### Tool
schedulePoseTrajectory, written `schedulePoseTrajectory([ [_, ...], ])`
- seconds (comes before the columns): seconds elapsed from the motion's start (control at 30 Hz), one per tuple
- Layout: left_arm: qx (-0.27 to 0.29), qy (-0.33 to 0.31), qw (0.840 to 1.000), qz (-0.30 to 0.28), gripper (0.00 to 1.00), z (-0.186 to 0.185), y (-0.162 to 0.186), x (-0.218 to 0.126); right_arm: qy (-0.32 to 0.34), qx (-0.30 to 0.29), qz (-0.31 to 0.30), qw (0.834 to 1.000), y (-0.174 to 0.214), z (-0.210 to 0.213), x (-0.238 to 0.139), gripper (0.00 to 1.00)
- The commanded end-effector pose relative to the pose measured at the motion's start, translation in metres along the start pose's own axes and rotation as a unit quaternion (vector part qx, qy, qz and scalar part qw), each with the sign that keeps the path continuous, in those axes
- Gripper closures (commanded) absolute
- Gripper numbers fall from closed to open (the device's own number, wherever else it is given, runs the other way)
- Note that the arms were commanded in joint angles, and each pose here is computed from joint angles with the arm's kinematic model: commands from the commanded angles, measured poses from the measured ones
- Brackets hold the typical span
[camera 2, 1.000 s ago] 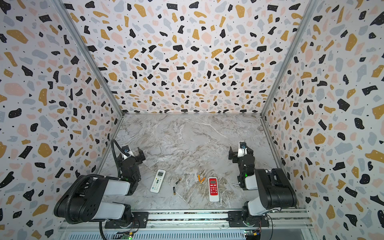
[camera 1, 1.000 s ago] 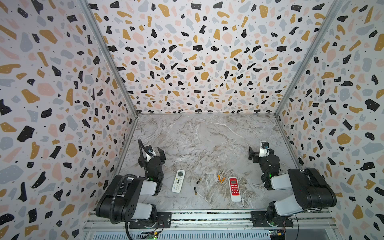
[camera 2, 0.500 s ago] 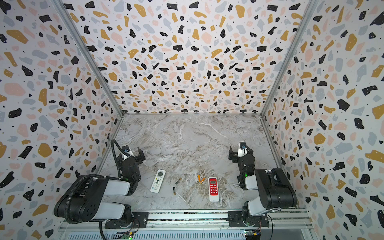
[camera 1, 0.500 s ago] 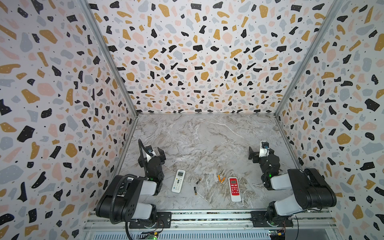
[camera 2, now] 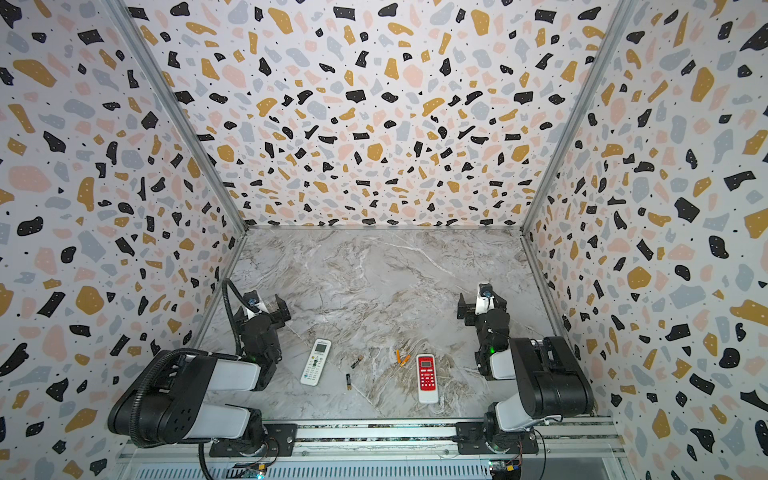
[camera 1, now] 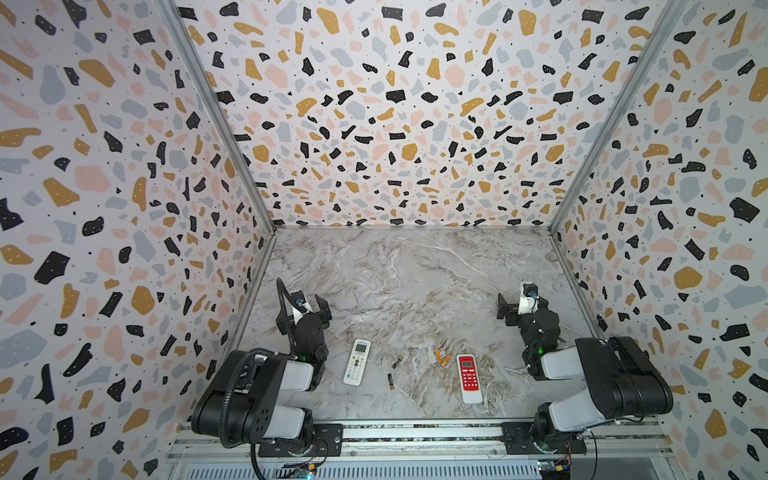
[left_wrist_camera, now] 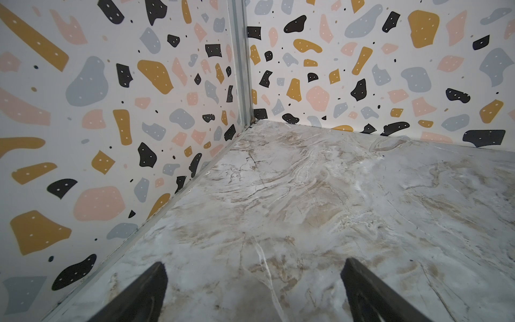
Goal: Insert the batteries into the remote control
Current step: 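Raise both arms from rest and move grippers toward the remotes, then close the left gripper on the white remote while the right gripper hovers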
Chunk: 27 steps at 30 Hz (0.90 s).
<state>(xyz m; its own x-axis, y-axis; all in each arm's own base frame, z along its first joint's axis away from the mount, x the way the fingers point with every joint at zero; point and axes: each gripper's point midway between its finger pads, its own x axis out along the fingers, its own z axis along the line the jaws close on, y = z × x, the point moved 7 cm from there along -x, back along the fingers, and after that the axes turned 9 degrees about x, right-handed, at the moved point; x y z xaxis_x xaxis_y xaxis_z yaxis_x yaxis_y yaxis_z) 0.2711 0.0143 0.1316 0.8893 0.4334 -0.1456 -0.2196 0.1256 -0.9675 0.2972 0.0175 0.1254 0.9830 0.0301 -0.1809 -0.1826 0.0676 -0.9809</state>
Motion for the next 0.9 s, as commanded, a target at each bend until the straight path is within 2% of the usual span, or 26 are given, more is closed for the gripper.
schedulePoseTrajectory([
  [0.0,-0.015,-0.006,0.999,-0.028,0.01,0.004,-0.011,-0.002,0.001,0.004,-0.015,1.000,-0.008,0.000,0.002,0.01],
  [0.13,-0.017,-0.010,0.999,-0.033,0.00,0.006,-0.020,-0.002,0.020,0.004,-0.018,1.000,-0.015,0.000,0.000,0.01],
  [0.2,-0.016,-0.020,1.000,-0.007,0.00,0.010,-0.032,-0.002,0.012,-0.009,-0.026,1.000,-0.025,0.006,-0.007,0.01],
  [0.27,-0.030,-0.021,0.999,-0.008,0.01,0.016,-0.050,-0.008,0.014,-0.025,-0.035,0.999,-0.031,0.011,-0.015,0.01],
  [0.37,-0.077,0.025,0.997,-0.001,0.01,0.019,-0.075,-0.023,0.062,-0.017,0.013,0.998,-0.045,0.016,-0.013,0.01],
  [0.43,-0.133,0.010,0.990,0.045,0.00,0.027,-0.086,-0.031,0.084,0.004,0.052,0.995,-0.059,0.021,-0.012,0.01],
  [0.5,-0.139,0.035,0.985,0.095,0.00,0.023,-0.094,-0.035,0.090,0.033,0.081,0.992,-0.069,0.027,-0.016,0.01],
  [0.57,-0.124,0.116,0.976,0.137,0.01,0.005,-0.099,-0.037,0.045,0.052,0.106,0.992,-0.079,0.041,-0.023,0.01],
  [0.67,-0.121,0.242,0.944,0.187,0.00,-0.024,-0.098,-0.049,-0.050,0.053,0.122,0.990,-0.086,0.072,-0.038,0.01],
  [0.73,-0.103,0.273,0.932,0.216,0.01,-0.035,-0.095,-0.058,-0.104,0.065,0.131,0.984,-0.089,0.089,-0.048,0.01],
  [0.87,-0.001,0.278,0.911,0.304,0.01,-0.051,-0.070,-0.074,-0.219,0.080,0.149,0.961,-0.086,0.130,-0.079,0.01],
])
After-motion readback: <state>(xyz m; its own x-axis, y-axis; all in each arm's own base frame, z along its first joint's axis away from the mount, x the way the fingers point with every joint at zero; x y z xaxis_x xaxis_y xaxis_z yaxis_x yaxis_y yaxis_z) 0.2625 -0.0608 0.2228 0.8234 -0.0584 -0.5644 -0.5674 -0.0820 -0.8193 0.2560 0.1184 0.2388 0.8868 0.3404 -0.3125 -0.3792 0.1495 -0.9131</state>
